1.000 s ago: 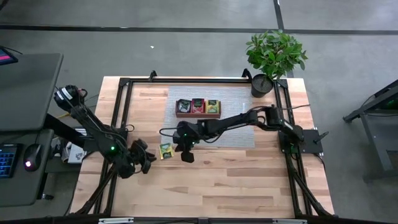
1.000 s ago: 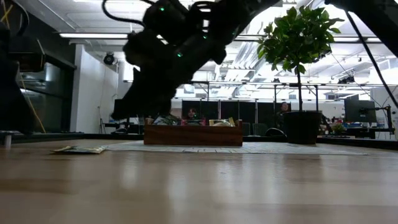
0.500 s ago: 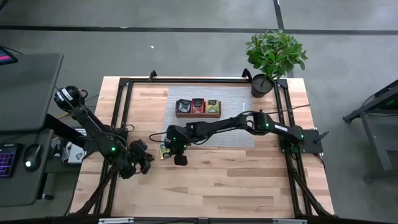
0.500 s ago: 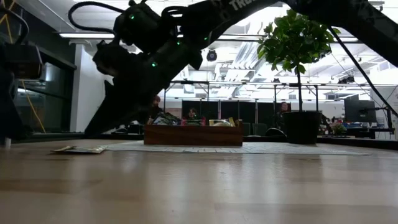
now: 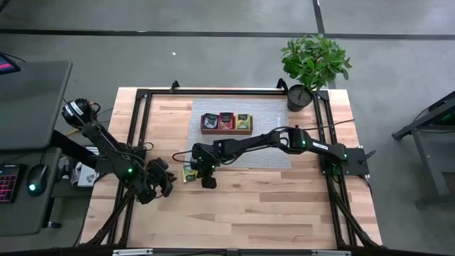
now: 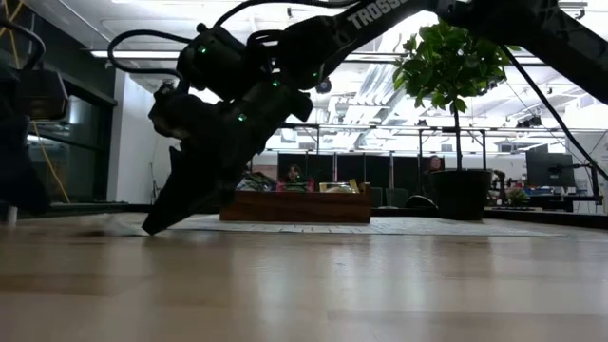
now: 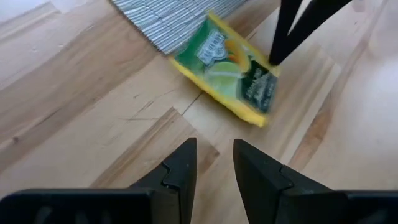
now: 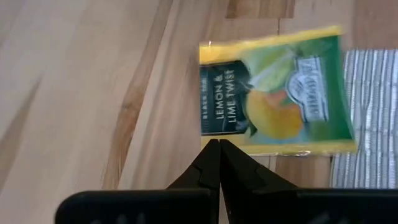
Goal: Pick & Place Tea
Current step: Put the yellow tea bag into the right section of the wooden organizer
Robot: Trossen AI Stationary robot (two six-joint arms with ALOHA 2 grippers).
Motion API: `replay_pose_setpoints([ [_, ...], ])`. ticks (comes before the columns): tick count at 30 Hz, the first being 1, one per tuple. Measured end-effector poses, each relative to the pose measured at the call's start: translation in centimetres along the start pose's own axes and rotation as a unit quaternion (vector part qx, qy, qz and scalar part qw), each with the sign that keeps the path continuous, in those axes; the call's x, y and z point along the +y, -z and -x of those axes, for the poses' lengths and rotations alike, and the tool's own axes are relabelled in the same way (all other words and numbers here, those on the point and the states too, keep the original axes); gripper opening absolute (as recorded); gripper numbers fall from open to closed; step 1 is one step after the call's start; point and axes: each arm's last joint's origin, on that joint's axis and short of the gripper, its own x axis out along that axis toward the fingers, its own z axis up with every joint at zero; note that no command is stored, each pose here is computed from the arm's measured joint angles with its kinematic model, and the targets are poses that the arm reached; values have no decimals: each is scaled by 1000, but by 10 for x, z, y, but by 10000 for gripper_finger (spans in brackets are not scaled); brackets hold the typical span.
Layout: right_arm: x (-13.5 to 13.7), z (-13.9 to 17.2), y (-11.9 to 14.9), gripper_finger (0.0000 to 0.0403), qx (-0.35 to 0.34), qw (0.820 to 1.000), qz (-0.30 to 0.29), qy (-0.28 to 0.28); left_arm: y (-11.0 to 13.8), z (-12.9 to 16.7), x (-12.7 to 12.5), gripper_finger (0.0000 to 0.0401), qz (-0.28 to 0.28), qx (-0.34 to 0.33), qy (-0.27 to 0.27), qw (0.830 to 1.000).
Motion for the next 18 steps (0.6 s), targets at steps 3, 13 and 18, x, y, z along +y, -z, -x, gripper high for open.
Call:
replay_pose_setpoints([
  [3,-1,-4,3,0,2,1000,-1,-8,0,0,2,103,-10,6,-9,1000],
  [13,-2,-10,8,0,12,1000,-6,-23,2,-2,9,103,-18,-2,-20,1000],
  [18,-3,-11,8,0,11,1000,-5,-25,6,-8,17,105,-7,-6,-4,1000],
])
